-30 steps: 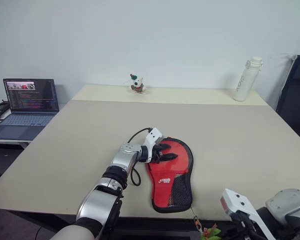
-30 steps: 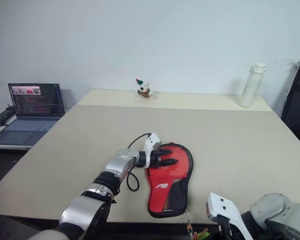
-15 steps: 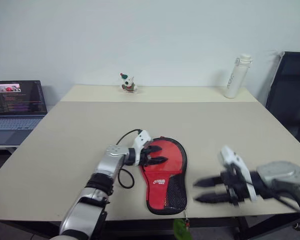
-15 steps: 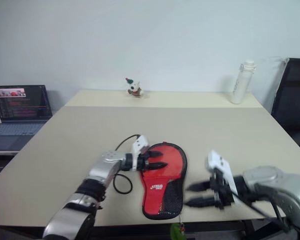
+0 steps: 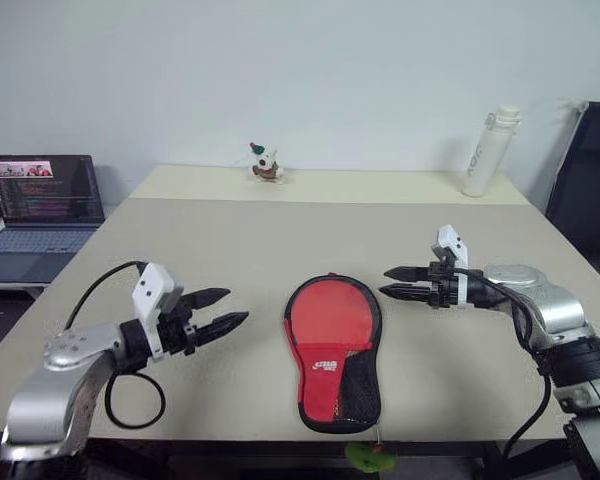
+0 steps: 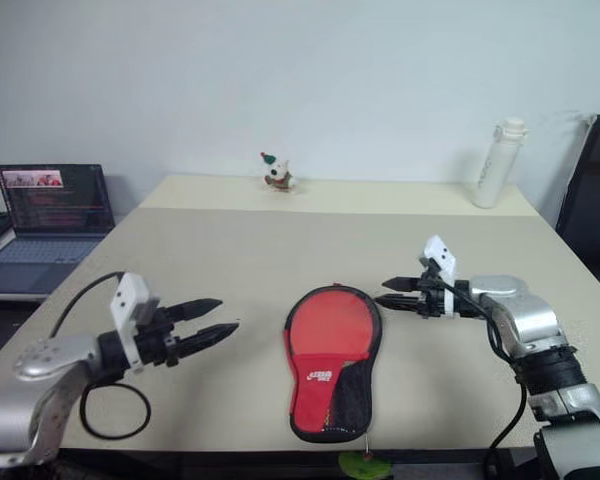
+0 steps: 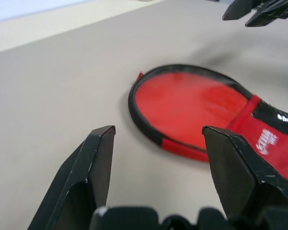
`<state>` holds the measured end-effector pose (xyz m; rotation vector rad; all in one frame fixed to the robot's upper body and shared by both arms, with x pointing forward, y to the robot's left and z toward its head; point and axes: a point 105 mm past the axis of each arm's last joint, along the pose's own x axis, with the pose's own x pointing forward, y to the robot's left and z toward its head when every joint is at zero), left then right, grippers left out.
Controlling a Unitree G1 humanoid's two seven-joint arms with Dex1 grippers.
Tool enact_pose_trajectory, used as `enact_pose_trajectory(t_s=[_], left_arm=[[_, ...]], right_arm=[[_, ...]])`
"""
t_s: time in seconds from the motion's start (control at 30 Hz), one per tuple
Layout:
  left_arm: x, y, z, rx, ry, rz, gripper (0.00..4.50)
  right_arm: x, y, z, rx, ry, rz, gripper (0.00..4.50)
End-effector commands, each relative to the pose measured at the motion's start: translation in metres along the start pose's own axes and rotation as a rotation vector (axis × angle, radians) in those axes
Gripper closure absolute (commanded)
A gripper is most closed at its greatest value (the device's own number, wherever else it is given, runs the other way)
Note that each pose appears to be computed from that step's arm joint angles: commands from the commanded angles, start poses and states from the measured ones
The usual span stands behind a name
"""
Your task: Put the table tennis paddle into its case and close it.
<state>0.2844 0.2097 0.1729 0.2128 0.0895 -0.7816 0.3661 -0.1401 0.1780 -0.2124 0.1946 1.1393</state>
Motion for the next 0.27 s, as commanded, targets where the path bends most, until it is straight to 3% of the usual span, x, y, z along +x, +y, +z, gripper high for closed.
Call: enact_pose_trajectory(t_s=[0.03, 0.27], left_arm=[[-0.004, 0.001, 0.016, 0.045, -0.027, 0.050, 1.34], [0.005, 0.004, 0.014, 0.041, -0.037, 0.056, 1.34]], right_arm=[[-0.005, -0.012, 0.009, -0.078, 0.002, -0.009, 2.19], [-0.009, 0.004, -0.007, -0.073, 0.117, 0.074, 2.19]])
